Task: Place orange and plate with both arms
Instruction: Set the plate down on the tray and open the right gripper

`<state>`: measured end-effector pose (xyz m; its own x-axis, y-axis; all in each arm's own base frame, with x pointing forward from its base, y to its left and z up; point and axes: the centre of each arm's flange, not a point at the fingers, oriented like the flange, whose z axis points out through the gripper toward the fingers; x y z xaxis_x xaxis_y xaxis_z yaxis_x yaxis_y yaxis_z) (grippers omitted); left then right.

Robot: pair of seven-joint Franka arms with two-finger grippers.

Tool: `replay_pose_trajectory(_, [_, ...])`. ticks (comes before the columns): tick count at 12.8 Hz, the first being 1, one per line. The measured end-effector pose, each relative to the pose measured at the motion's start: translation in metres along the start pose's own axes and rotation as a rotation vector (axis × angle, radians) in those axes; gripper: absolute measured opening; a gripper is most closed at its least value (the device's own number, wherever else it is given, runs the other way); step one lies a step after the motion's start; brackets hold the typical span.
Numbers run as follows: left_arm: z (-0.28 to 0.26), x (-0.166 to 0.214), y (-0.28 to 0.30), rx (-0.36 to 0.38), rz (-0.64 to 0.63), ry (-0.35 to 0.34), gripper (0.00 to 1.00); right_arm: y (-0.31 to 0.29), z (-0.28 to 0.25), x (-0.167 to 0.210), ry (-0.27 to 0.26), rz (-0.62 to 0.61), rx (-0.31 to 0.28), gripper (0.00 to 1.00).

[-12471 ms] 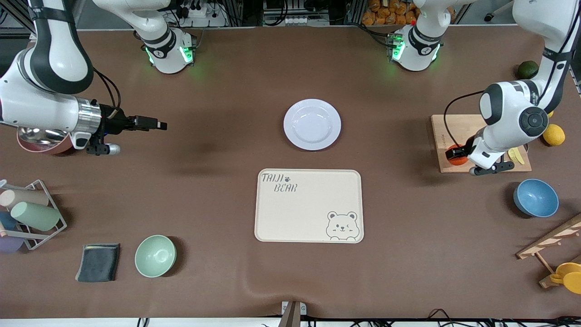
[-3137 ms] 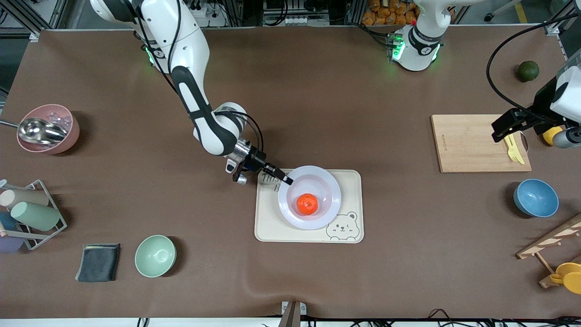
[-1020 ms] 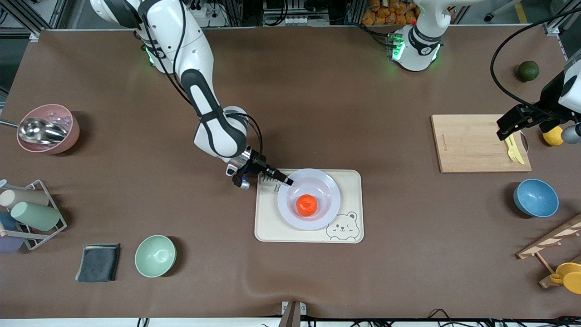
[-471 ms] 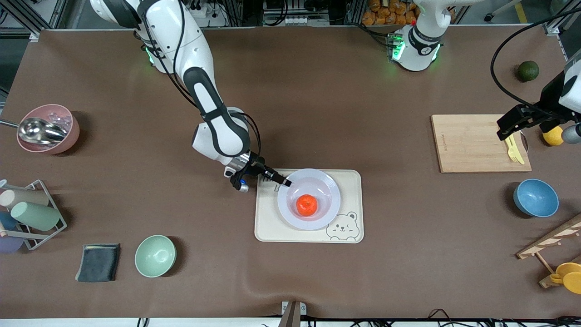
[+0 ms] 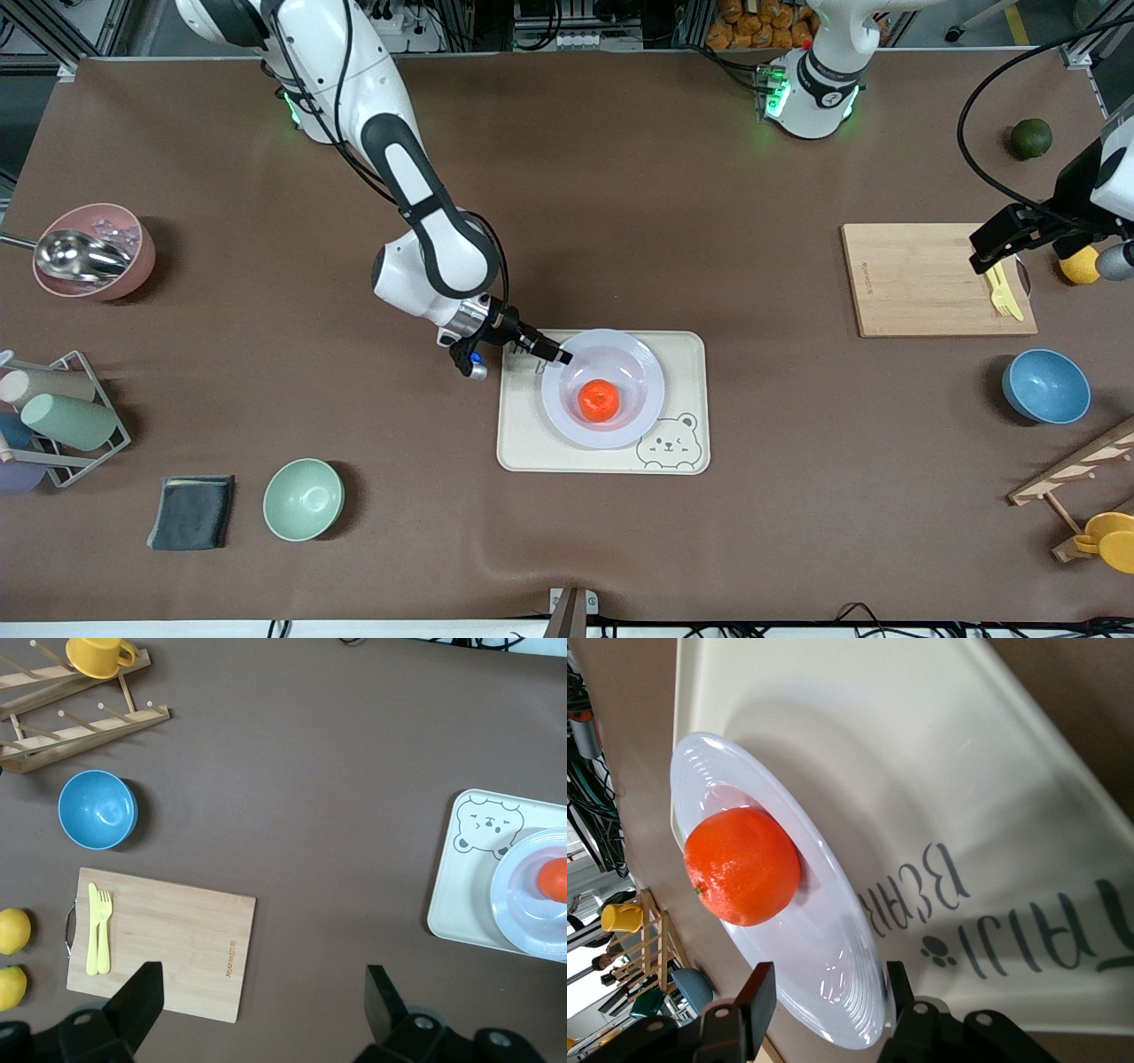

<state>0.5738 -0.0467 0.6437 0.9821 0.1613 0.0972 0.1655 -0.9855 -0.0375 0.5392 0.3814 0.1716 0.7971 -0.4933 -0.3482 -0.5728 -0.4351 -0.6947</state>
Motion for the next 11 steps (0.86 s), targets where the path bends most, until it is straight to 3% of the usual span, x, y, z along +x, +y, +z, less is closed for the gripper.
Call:
replay_pose_trajectory(4, [0.0,0.0,0.0,0.0,0.0,0.0,1.0,-0.004,-0.007,0.006,0.002,-0.052,-0.04,0.71])
replay_pose_trajectory(7, [0.0,0.0,0.0,0.0,0.0,0.0,1.0,0.002,-0.013,0.01,-0.002,-0.082,-0.076,0.72])
replay_pose_trajectory(11, [-0.001,0.0,0.0,0.0,0.0,0.001,1.0,-0.01,-0.048,0.02,-0.07,-0.106,-0.175,0.74])
